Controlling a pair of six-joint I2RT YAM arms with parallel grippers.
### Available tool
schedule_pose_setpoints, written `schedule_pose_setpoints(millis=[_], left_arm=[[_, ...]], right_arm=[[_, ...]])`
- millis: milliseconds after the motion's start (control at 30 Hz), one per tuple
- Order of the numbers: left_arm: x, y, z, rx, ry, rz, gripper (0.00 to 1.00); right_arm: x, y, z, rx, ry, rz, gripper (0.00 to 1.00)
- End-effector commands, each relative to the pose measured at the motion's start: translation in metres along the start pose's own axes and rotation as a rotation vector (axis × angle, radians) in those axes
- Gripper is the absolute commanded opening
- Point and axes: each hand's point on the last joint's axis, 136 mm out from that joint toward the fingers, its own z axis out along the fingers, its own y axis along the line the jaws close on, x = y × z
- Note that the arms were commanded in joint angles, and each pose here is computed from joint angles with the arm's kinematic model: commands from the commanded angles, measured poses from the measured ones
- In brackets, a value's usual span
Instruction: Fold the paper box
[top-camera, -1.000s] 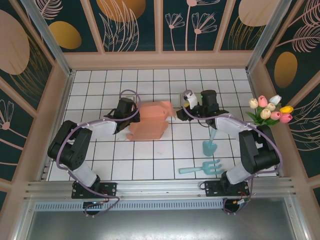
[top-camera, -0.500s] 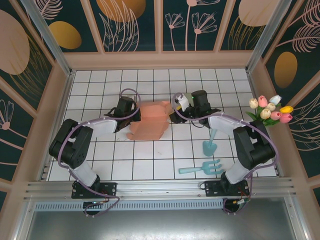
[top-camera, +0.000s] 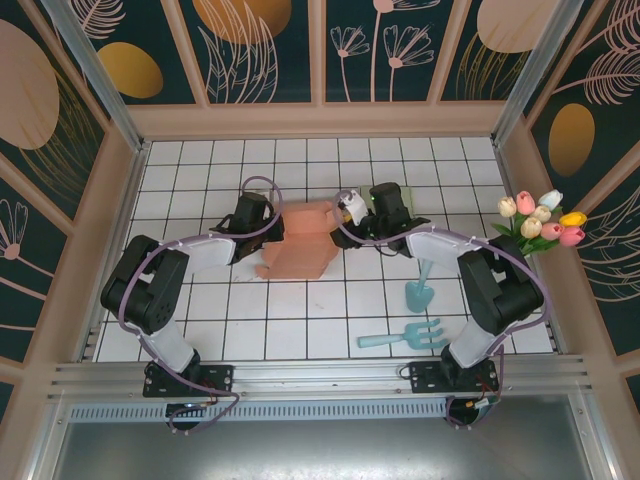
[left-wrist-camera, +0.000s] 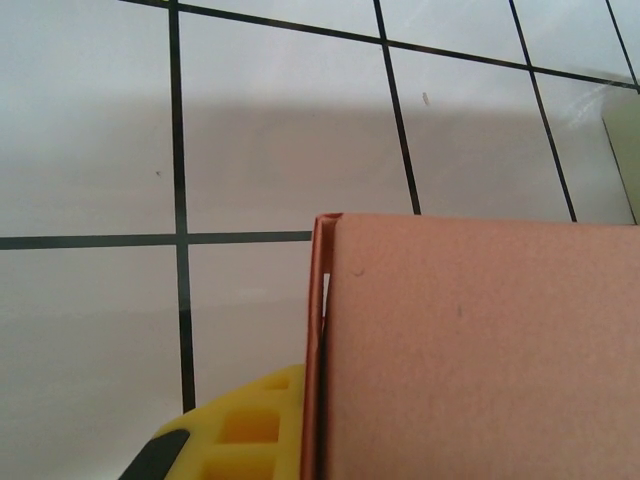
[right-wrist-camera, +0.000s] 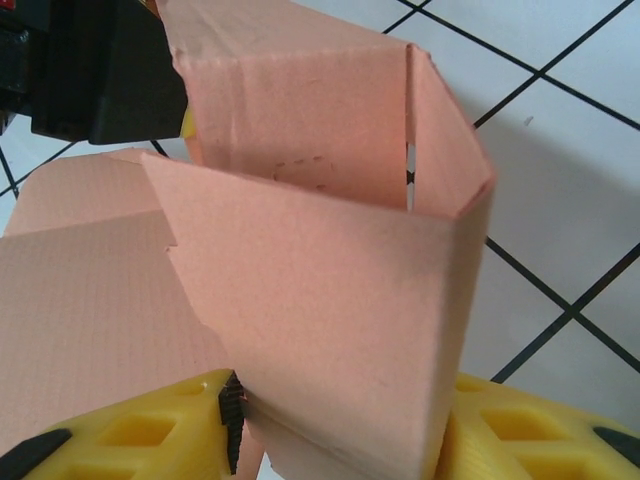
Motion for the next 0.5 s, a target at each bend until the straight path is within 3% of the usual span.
schedule_pose_setpoints(millis=[0, 467], left_arm=[[0.010, 0.007, 0.002, -0.031, 0.036, -0.036, 0.00], [0.001, 0.020, 0.009, -0.217, 0.014, -0.023, 0.00]], right_arm=[[-0.018, 0.011, 0.008, 0.005, -0.036, -0.040, 0.48], [-0.034, 0.049, 0.007, -0.081, -0.080, -0.068, 0.48]])
